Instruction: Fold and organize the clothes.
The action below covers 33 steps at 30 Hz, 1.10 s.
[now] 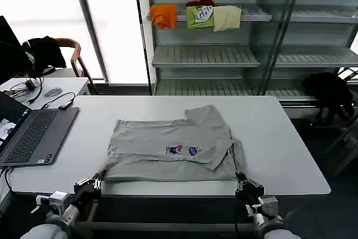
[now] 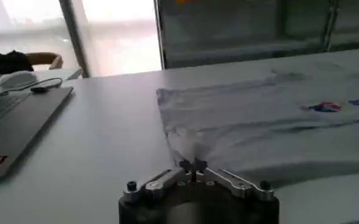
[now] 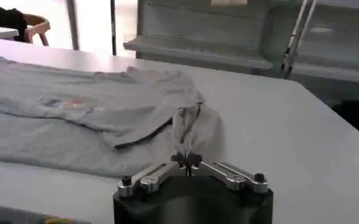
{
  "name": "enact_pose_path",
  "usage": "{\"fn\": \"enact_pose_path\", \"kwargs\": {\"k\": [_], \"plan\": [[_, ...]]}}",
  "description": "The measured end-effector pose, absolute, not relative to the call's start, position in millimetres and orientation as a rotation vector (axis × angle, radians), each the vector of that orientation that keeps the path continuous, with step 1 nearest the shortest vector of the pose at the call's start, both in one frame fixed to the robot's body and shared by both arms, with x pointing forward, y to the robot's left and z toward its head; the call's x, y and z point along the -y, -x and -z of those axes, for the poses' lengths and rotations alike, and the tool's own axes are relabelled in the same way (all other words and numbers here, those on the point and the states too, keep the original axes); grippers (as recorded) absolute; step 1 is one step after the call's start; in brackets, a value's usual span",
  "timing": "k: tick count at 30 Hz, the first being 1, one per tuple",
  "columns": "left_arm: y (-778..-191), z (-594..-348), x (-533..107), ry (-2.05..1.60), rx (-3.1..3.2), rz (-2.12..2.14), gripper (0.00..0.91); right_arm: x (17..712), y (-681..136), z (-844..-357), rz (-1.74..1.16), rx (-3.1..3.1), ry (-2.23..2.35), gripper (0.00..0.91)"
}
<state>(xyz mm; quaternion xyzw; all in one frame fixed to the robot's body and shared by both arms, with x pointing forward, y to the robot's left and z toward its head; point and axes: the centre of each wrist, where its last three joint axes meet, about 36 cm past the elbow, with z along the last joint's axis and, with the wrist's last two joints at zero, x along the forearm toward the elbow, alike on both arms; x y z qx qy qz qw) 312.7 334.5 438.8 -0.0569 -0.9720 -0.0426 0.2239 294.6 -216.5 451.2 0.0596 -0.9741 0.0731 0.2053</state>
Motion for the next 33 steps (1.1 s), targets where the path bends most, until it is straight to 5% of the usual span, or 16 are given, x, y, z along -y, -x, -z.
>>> {"fn": "enact_pose_path", "kwargs": {"k": [7,8,9,23,33], "plan": [[-295.8,-435.0,-335.4,0.141,2.656,0.077,0.000,211.8,-288.3,-448.9,-0.228,2.698,-0.170,0.010],[-294.8,-434.4,-335.1,0.140,2.654,0.074,0.020,211.8,-287.5,-448.4,-0.231,2.695,-0.168,0.907],[-293.9,-434.2,-334.6,0.138,2.653,0.070,0.907,211.6,-286.8,-448.4,-0.231,2.695,-0.167,0.907],[-300.2,-457.2,-342.2,0.017,2.737,0.103,0.907,223.2,-298.6,-481.1,-0.274,2.817,-0.073,0.907],[-357.0,-475.2,-340.1,0.018,2.844,0.077,0.907,210.6,-377.6,-486.7,-0.228,2.921,-0.133,0.907]]}}
